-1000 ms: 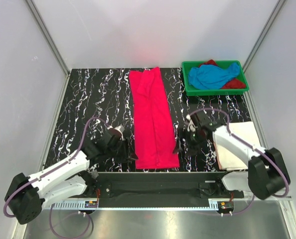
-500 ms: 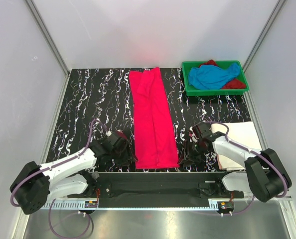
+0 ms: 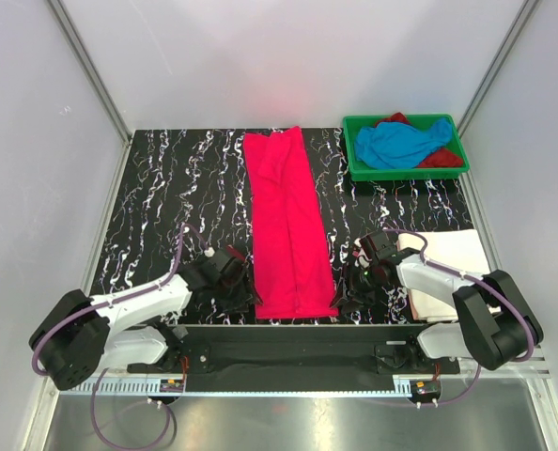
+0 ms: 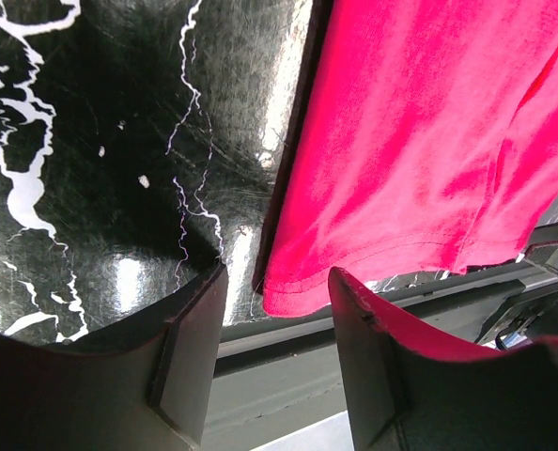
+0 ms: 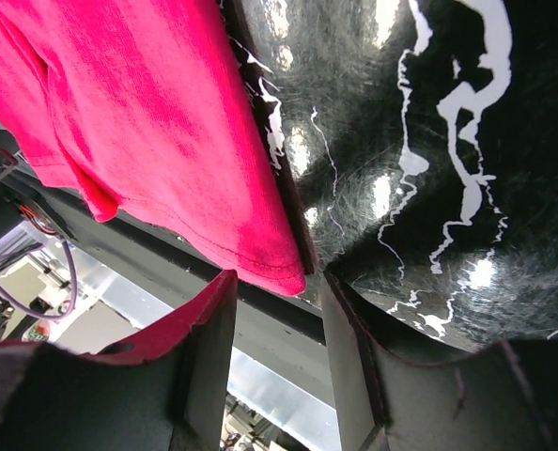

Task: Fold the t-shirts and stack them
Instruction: Fold the tshirt

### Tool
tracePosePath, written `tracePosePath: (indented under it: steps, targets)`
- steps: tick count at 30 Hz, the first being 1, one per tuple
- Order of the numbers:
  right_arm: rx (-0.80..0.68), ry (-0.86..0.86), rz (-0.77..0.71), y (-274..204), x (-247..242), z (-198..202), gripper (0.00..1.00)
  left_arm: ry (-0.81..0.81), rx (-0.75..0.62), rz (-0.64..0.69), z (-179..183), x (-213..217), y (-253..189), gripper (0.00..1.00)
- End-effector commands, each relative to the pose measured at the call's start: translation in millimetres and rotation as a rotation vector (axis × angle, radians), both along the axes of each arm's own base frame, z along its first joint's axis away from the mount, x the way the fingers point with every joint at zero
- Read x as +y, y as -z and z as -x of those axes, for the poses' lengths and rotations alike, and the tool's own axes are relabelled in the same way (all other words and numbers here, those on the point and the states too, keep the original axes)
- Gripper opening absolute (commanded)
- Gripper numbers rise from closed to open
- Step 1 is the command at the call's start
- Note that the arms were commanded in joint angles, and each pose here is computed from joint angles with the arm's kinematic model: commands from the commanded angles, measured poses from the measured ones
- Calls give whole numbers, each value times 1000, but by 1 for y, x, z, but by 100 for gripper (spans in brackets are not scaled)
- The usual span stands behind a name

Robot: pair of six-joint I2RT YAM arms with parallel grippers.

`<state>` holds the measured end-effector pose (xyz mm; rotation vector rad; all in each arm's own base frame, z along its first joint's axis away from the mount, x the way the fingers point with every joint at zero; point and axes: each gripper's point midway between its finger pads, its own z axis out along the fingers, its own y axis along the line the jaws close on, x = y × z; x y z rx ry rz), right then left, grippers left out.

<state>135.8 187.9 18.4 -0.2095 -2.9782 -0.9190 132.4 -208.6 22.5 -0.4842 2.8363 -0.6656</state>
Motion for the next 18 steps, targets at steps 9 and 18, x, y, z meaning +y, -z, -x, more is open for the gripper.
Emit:
tracePosePath:
  steps: [9,18]
  targets:
    - [20,9,37,14,-1,3,49,41,70,-29,19,-3,11,52]
    - [32,8,36,20,1,4,45,32,81,-50,26,2,19,40]
